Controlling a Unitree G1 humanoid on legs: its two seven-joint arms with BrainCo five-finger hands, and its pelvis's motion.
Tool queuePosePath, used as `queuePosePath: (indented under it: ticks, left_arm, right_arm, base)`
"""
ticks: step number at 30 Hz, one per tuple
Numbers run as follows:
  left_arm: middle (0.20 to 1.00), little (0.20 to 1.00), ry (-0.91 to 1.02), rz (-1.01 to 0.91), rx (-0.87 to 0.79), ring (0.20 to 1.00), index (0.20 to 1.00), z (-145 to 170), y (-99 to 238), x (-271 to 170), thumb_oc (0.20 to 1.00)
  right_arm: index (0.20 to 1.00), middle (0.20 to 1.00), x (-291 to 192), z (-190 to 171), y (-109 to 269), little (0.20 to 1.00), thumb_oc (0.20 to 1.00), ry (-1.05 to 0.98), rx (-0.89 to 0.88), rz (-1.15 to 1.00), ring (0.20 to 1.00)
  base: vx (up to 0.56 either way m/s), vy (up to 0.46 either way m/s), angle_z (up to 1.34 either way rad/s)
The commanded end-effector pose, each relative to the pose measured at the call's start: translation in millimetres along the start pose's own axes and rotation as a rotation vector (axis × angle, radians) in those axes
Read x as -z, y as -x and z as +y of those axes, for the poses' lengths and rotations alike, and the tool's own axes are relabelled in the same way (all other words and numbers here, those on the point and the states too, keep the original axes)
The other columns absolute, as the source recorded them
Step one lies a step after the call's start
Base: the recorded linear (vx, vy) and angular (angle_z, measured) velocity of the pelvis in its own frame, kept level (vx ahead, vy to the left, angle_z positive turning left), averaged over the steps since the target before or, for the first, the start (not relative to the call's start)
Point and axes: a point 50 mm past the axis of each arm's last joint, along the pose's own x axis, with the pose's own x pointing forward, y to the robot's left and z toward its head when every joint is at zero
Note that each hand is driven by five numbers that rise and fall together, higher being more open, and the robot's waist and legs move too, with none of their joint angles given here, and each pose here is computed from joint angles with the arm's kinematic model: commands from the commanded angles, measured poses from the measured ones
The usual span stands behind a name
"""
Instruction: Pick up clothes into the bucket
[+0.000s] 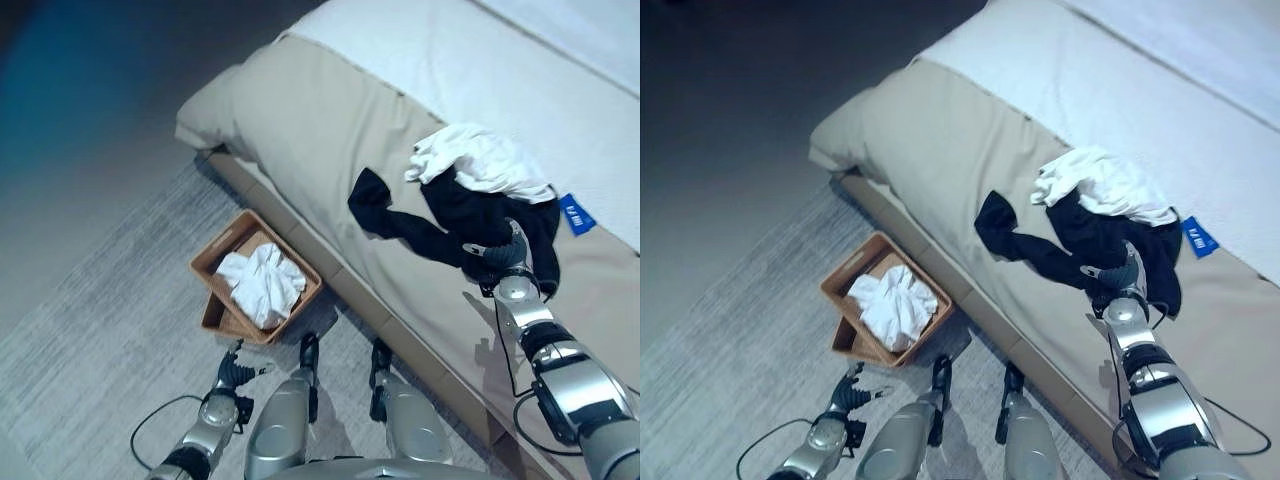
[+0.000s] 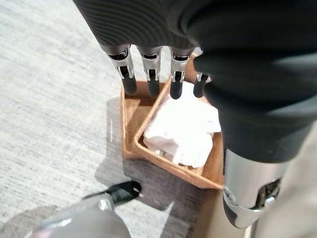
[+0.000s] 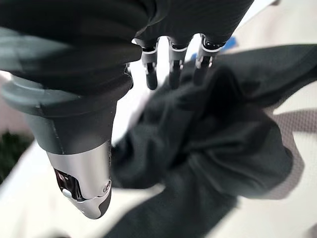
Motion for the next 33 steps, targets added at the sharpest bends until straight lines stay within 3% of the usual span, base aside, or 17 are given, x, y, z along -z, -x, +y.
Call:
queuePosePath:
  ticks: [1, 11, 18, 22, 33]
  left_arm:
    - [1.000, 1.000, -0.026, -0.036, -0.036, 1.000, 1.000, 6, -1, -4, 1.000]
    - [1.000, 1.000, -0.026, -0.111, -0.028, 1.000, 1.000, 3, -8, -27, 1.000]
    - [1.000, 1.000, -0.015, -0.130, 0.002, 1.000, 1.000, -9, -4, -32, 1.000]
    - [1.000, 1.000, 0.004, -0.141, 0.010, 1.000, 1.000, -17, -1, -34, 1.000]
    - [1.000, 1.000, 0.081, -0.237, 0.027, 1.000, 1.000, -25, 5, -56, 1.000]
  right_arm:
    - [1.000, 1.000, -13, -17, -10, 1.000, 1.000, 0.099, 0.078, -0.033, 1.000]
    - [1.000, 1.000, -18, -81, -30, 1.000, 1.000, 0.227, 0.238, 0.065, 1.000]
    - [1.000, 1.000, -17, -131, -33, 1.000, 1.000, 0.079, 0.472, 0.146, 1.000]
    - [1.000, 1.000, -22, -137, -31, 1.000, 1.000, 0.017, 0.565, 0.126, 1.000]
    - [1.000, 1.000, -59, -163, -37, 1.000, 1.000, 0.081, 0.631, 0.040, 1.000]
  base:
    - [-0.05, 0.003, 0.20]
    - [-0.05, 0.011, 0.20]
    - [-0.01, 0.011, 0.08]
    - [0.00, 0.025, 0.01]
    - [0.02, -0.008, -0.12]
